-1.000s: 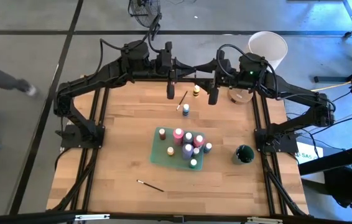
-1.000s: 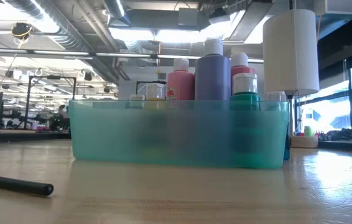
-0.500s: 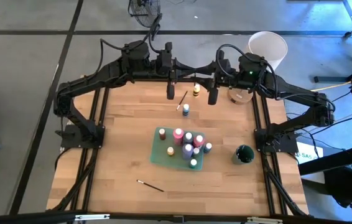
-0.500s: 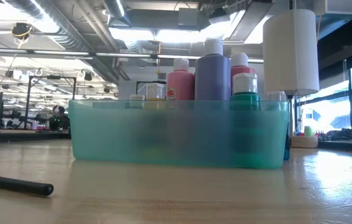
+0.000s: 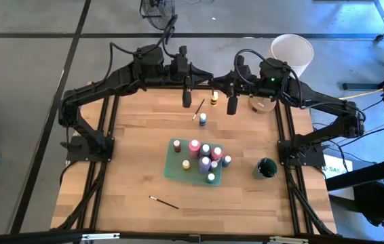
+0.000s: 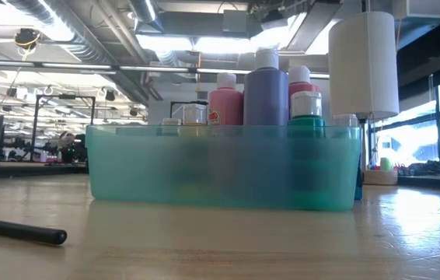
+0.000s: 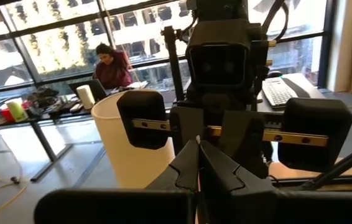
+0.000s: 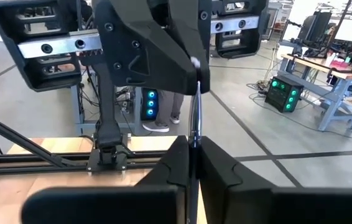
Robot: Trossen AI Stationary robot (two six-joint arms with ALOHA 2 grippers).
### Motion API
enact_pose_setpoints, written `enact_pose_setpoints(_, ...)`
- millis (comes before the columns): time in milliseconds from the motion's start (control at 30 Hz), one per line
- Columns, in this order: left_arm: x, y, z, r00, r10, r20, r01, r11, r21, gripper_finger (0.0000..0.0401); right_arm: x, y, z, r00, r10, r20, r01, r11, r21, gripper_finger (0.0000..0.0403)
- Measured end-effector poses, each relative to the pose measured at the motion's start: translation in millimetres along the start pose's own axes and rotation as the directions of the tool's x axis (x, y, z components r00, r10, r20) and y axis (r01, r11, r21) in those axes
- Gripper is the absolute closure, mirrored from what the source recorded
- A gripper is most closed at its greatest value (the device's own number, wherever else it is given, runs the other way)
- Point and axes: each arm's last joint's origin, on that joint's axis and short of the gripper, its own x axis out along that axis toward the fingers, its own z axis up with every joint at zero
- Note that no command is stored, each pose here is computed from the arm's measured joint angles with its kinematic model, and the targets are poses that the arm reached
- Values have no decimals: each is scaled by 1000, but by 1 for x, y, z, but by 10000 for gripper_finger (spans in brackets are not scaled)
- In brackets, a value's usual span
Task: Pick & Place Paint Supplies
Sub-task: Put the black eyeshadow brush into the green cup
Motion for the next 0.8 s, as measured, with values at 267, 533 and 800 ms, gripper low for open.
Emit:
enact_pose_setpoints(267, 0, 0, -1, 1000, 5, -14, -4, 1000, 25, 376, -1, 0, -1, 1000, -2, -10, 2, 1000, 22, 387)
enact_pose_setpoints(533, 0, 3, -2, 999, 27, -17, -27, 1000, -3, 288, -11, -1, 2, 999, -28, -22, 29, 999, 25, 387)
enact_pose_setpoints(800, -4, 3, -1, 998, 47, -28, -48, 999, -18, 227, -52, -1, 11, 996, -77, -49, 79, 996, 41, 387)
